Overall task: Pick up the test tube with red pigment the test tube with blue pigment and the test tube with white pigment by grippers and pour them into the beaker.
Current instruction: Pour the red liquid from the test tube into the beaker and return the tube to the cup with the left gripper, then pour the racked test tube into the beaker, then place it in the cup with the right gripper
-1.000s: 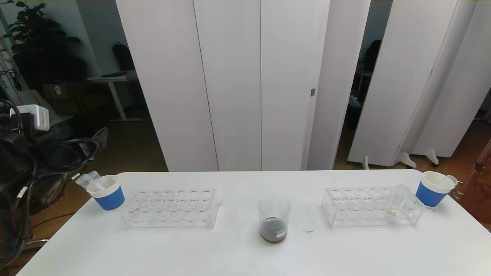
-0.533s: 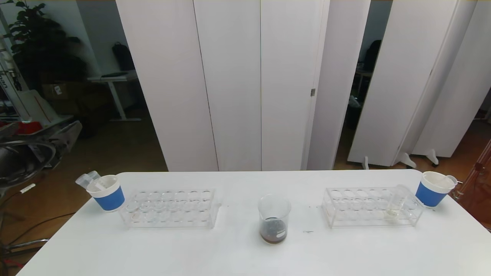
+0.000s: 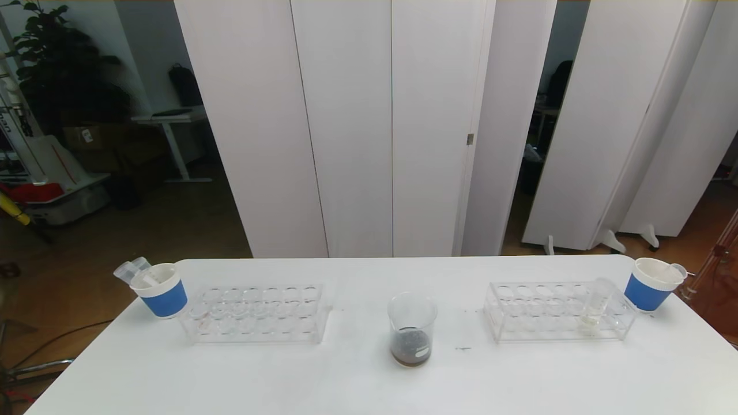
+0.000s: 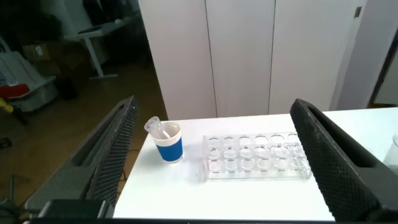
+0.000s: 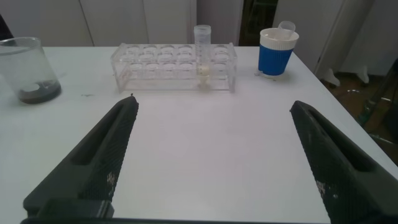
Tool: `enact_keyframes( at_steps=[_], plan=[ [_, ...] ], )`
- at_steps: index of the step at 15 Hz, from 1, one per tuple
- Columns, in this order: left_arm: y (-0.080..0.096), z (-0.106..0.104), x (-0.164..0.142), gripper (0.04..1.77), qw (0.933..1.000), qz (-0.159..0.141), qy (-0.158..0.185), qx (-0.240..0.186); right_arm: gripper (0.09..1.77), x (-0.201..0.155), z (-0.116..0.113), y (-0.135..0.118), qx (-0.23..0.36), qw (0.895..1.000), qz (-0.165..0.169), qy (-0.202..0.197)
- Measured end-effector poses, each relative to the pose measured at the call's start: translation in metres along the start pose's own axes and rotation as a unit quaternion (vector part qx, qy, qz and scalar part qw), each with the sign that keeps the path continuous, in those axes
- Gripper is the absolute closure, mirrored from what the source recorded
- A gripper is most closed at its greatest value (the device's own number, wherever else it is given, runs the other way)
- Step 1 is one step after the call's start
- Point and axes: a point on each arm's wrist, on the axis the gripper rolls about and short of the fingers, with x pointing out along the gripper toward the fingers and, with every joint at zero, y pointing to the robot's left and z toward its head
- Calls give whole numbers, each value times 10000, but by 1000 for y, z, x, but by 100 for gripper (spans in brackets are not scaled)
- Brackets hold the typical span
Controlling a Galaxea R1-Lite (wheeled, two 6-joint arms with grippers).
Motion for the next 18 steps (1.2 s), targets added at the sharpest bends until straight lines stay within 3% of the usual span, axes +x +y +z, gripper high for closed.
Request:
enact_keyframes(
  at_steps=[4, 8, 11, 15, 18],
  plan=[
    [-3, -25, -57, 6, 9996, -127, -241, 16, 11, 0, 0, 0, 0, 10000, 0, 2],
    [-5, -55, -84, 6, 9973, -647, -356, -32, 11, 0, 0, 0, -2, 10000, -2, 0],
    [-9, -86, -89, 6, 9962, -803, -335, -38, 11, 0, 0, 0, -2, 10000, 0, 0],
    [-15, -121, -80, 6, 9970, -697, -341, -71, 11, 0, 0, 0, 0, 10000, -2, 0],
    [-17, -146, -76, 6, 9978, -585, 264, -151, 11, 0, 0, 0, 0, 10000, -2, 0]
  ],
)
